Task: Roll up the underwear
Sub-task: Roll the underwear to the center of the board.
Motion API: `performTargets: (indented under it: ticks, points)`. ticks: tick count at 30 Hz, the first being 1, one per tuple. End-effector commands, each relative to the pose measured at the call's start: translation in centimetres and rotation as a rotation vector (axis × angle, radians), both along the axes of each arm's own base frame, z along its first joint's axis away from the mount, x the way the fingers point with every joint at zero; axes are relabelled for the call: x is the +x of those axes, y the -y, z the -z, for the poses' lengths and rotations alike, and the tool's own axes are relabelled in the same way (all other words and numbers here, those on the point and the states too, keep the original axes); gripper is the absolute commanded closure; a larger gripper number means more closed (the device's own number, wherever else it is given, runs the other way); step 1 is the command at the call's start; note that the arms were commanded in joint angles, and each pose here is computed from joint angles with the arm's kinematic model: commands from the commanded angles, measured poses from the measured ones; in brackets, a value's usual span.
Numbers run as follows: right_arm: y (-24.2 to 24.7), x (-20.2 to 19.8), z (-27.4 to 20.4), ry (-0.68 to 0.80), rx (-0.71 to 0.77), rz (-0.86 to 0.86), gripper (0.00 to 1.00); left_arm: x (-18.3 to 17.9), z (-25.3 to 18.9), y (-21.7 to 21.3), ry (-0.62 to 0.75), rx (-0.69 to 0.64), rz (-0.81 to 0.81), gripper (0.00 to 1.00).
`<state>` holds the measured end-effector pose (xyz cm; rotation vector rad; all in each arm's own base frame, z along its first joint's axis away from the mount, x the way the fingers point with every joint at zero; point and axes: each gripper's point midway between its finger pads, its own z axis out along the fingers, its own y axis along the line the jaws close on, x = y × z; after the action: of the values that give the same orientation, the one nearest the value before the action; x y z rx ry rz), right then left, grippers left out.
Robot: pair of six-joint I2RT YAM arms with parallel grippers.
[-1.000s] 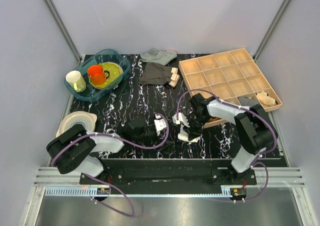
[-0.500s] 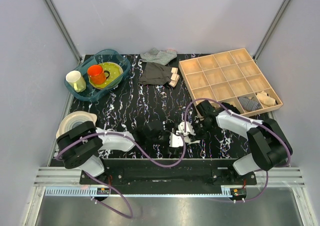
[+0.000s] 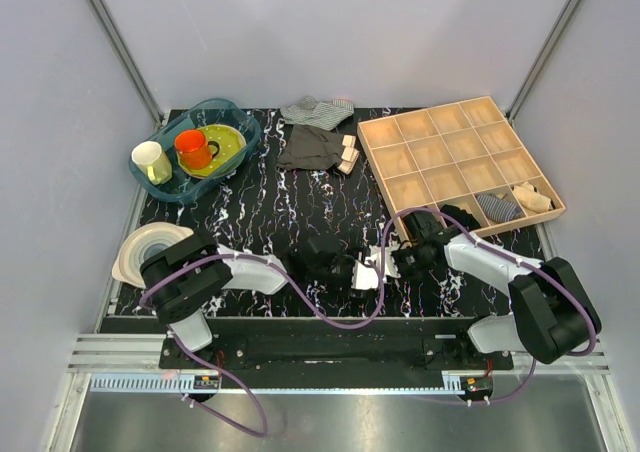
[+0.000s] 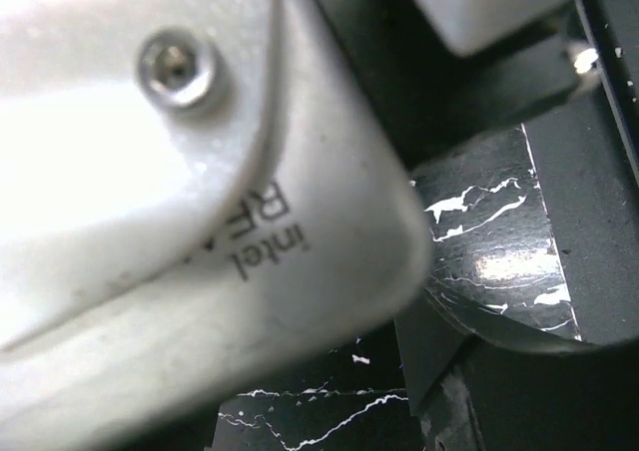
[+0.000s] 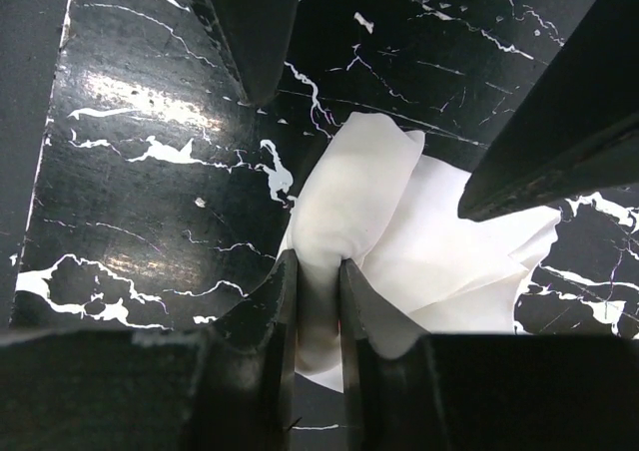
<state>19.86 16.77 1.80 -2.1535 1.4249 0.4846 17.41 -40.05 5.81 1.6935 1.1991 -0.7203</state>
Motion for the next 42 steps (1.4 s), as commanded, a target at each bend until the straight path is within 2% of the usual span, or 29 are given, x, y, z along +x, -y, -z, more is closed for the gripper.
performTargets:
  ticks: [1, 5, 12, 16, 21, 26, 29, 37, 42]
  points:
    - [-0.2, -0.7, 1.4, 0.001, -0.03, -0.031, 0.83, -0.8, 1.3, 1.4, -0.064, 0.009, 0.026, 0.39]
    - [-0.5, -0.5, 1.0, 0.001, -0.018, -0.032, 0.83, -1.3, 2.4, 1.8, -0.117, 0.028, 0.045, 0.48]
    - [-0.6, -0.7, 0.5, -0.004, -0.005, -0.04, 0.82, -0.6, 2.8, 1.6, -0.152, 0.02, 0.004, 0.48]
    - [-0.6, -0.6, 0.6, 0.003, -0.002, -0.027, 0.82, -0.1, 2.3, 0.0, -0.18, -0.042, -0.055, 0.41]
    - [-0.9, -0.2, 0.5, 0.004, 0.011, -0.004, 0.82, 0.2, -0.5, -0.5, -0.159, -0.153, -0.1, 0.34]
    - [-0.8, -0.3, 0.5, 0.005, 0.009, -0.006, 0.82, 0.6, -1.3, -0.1, -0.161, -0.186, -0.112, 0.33]
    - [-0.7, -0.2, 0.7, -0.001, 0.0, 0.006, 0.82, 1.1, -3.1, -0.4, -0.162, -0.27, -0.137, 0.31]
    - [-1.1, 0.0, 0.4, -0.013, 0.011, 0.016, 0.82, 1.4, -3.1, -1.1, -0.159, -0.267, -0.153, 0.29]
    - [-1.1, -0.2, 0.2, -0.011, 0.013, 0.0, 0.82, 1.9, -2.2, -0.8, -0.194, -0.264, -0.161, 0.23]
